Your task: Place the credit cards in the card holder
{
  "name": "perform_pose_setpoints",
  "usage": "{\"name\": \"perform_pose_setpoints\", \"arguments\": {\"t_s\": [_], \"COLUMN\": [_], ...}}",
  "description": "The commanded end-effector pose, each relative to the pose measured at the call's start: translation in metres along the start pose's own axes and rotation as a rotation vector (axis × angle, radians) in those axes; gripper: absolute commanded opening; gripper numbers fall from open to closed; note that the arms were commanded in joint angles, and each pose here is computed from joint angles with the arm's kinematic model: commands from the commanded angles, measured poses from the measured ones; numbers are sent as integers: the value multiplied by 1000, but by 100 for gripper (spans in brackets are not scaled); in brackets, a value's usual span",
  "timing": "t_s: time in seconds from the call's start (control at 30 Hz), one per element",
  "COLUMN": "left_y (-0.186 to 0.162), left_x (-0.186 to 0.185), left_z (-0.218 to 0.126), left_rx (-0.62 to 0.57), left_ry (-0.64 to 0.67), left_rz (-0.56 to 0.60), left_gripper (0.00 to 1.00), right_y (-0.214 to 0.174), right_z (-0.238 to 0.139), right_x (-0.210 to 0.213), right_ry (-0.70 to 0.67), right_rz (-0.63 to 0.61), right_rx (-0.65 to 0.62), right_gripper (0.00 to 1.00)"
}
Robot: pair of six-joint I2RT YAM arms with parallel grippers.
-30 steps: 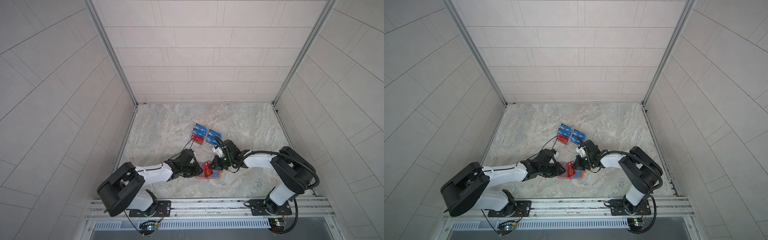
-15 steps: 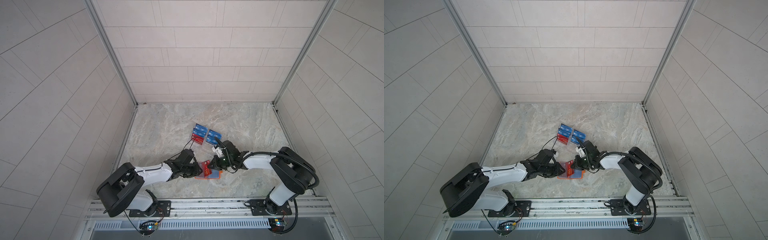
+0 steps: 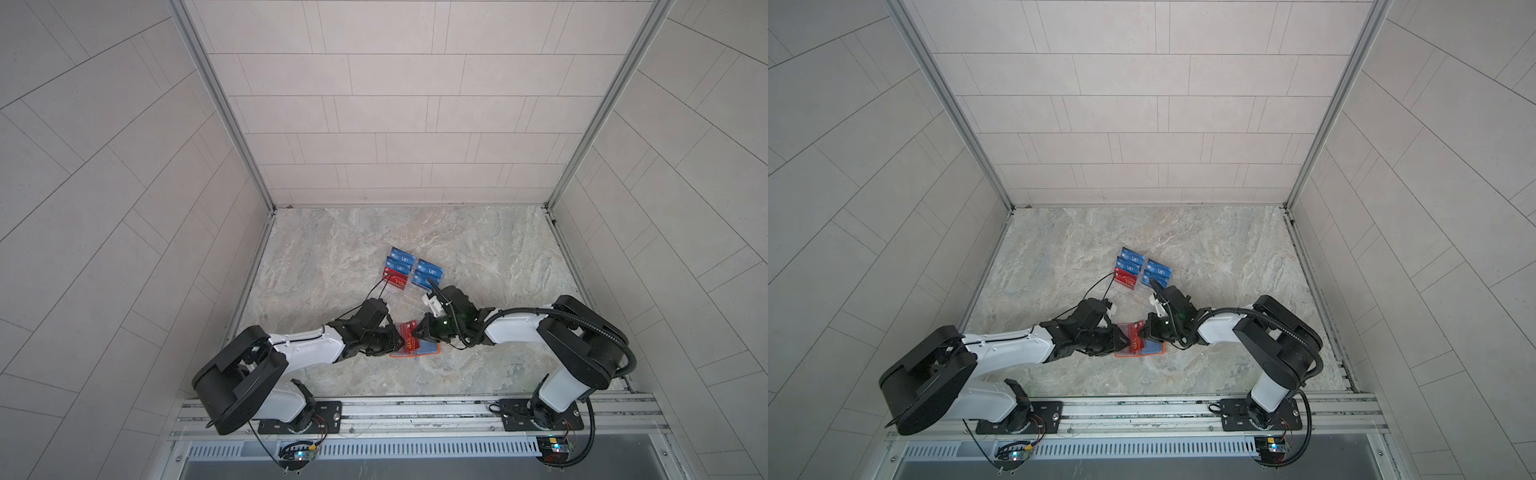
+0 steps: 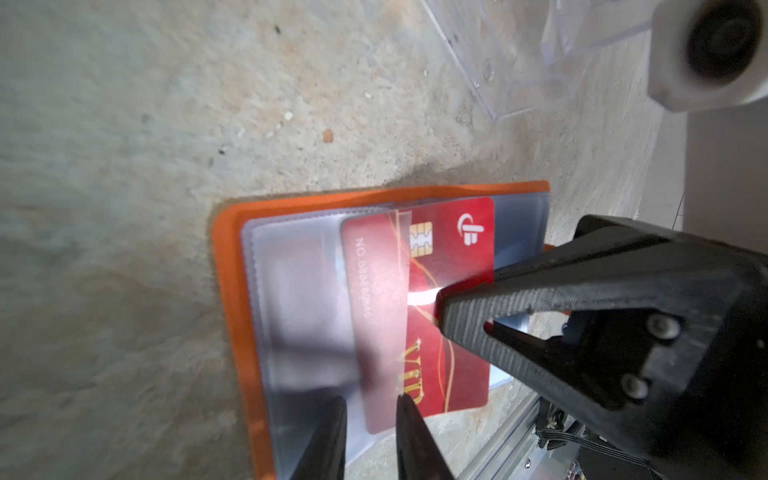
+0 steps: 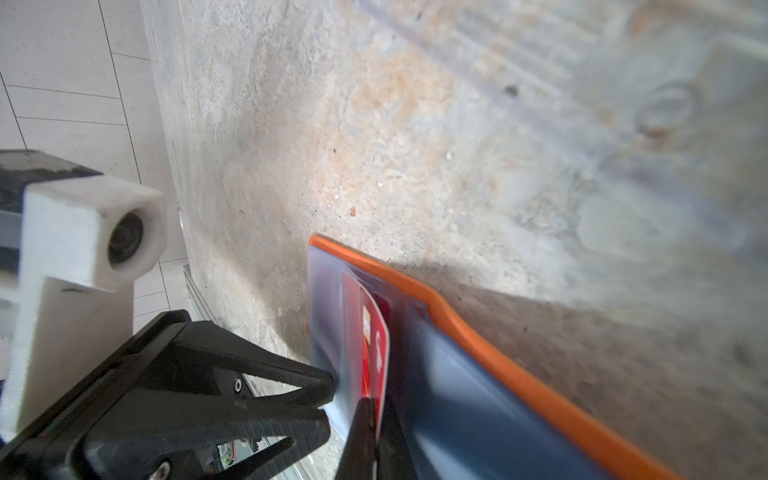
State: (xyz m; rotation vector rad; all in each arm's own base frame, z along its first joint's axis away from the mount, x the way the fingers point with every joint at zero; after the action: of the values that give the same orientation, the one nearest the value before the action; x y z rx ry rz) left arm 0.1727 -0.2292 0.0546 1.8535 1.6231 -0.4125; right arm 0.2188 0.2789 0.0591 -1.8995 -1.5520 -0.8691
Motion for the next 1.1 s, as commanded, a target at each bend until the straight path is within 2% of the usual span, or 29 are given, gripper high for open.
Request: {"name": "perform_pose_setpoints", "arguments": {"t_s": [0.0,0.17,0.27,0.7,1.07], "left_y": [-5,5,12,21,13], "left_x": [0,-5,-4,14,15], "left_z": [-4,-17,-26,-23,-9], "left_rx": [26,-8,-29,5,23], "left_ry": [16,54,91,211,138], "left_rz": [0,15,29,97,82], "left_gripper": [26,26,27,26,28], "right_y": [-7,-5,-7,-19,-24], "right_z": [4,-6,-12,-7,5], "right_x": [-35,-23,-23,-13,-5], "right_ry": [-165,-202,-251,-302,-293], "right_rz": [44,-8,-37,-101,-112], "right_rx": [-13,-17,-6,69,118], "right_gripper": [6,23,29,33,34]}}
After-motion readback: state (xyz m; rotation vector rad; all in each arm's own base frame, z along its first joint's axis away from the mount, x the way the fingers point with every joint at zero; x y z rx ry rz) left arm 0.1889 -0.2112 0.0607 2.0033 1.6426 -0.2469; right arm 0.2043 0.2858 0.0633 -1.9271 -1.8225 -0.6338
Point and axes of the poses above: each gripper's point midway between its finger pads, its own z axis out along the fingers, its own x axis along the line the jaws close on, y = z × x, the point moved 4 cm from there along -z, back along the fingers, and after that the axes turned 10 degrees about z, right-handed, at the moved point
